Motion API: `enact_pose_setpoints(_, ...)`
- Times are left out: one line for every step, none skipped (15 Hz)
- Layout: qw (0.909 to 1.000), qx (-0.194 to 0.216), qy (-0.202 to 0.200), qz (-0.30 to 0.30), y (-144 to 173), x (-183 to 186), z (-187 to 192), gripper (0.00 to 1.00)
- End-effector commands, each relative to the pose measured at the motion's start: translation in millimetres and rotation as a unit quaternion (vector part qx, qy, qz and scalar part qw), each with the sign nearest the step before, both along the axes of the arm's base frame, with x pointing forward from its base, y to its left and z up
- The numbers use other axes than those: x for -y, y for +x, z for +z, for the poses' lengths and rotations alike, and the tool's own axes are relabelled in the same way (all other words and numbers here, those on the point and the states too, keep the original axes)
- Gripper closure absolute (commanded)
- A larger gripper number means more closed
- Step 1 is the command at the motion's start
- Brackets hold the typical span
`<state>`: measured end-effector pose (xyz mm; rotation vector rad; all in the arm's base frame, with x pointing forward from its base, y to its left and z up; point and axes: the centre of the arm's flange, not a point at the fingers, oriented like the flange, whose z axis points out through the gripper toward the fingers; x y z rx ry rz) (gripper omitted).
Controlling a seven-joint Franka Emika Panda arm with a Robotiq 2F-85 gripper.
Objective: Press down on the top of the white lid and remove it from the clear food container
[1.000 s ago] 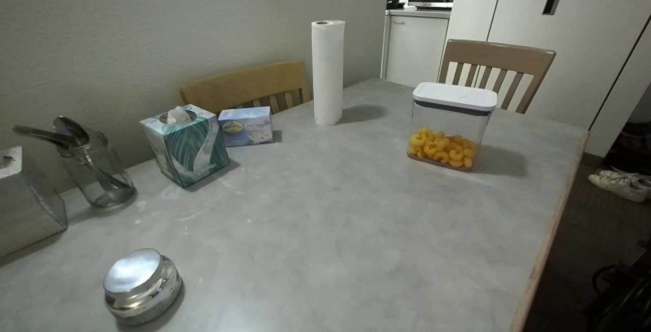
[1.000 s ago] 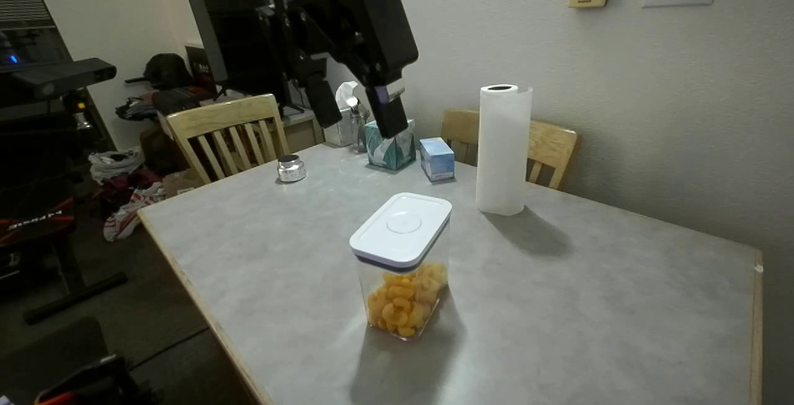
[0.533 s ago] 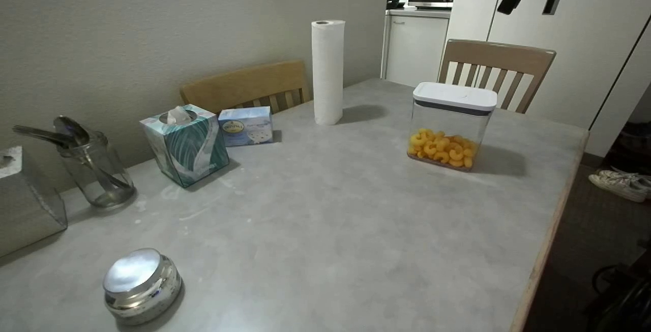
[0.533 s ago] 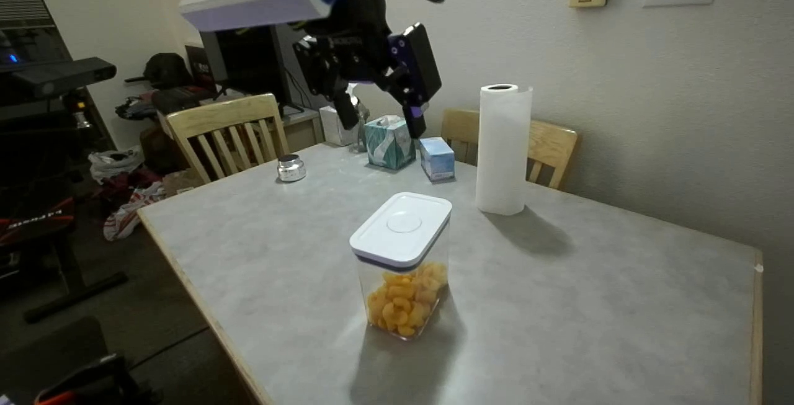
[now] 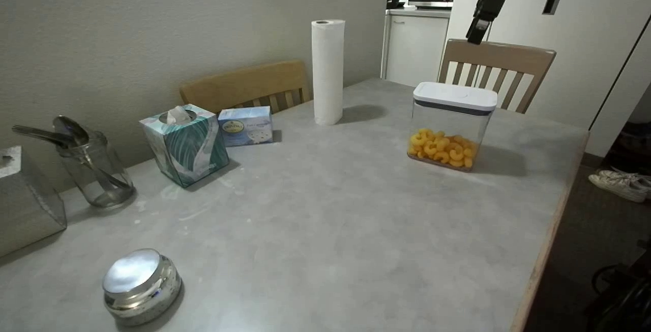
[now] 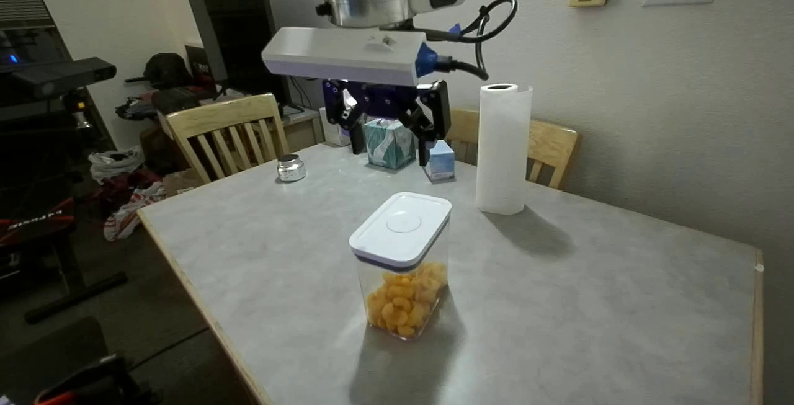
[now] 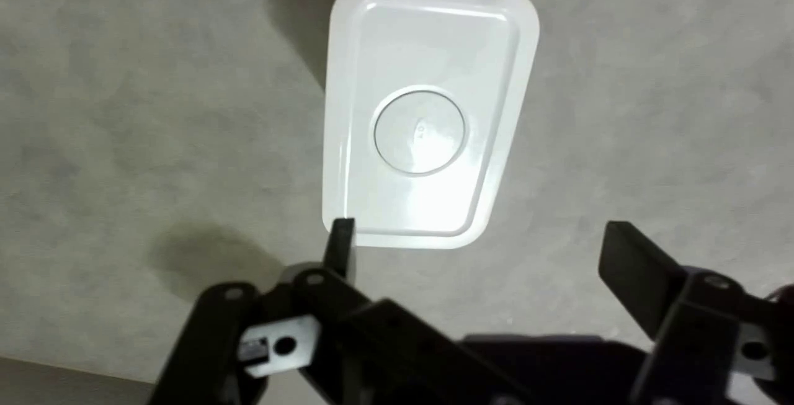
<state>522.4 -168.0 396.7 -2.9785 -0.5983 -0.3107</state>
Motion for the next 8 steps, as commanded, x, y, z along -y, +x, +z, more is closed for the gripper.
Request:
enact_pose_setpoints(1.0,0.001,0.0,0.0,0.0,-0.4,1.0,0.0)
enact_pose_setpoints(1.0,0.003,0.0,-0.001,-0.6,-0.3,3.5,0.0)
enact_pose_setpoints(1.0,-0.005,0.005,-0.004,0.4,-0.3,-0.8,0.0)
enact_pose_setpoints(0.9998,-0.016,0.011,-0.003,1.8,-0.9,-6.8,0.0)
enact_pose_setpoints(0.9995,-0.029,0.013,-0.003,2.6,-1.9,-11.9,0.0)
enact_pose_setpoints(0.999,-0.041,0.018,0.002,3.6,-4.4,-18.7,0.0)
enact_pose_setpoints(0.9984,-0.052,0.022,0.004,4.4,-6.4,-24.4,0.0)
enact_pose_setpoints(0.9978,-0.062,0.024,0.008,5.1,-7.4,-29.7,0.0)
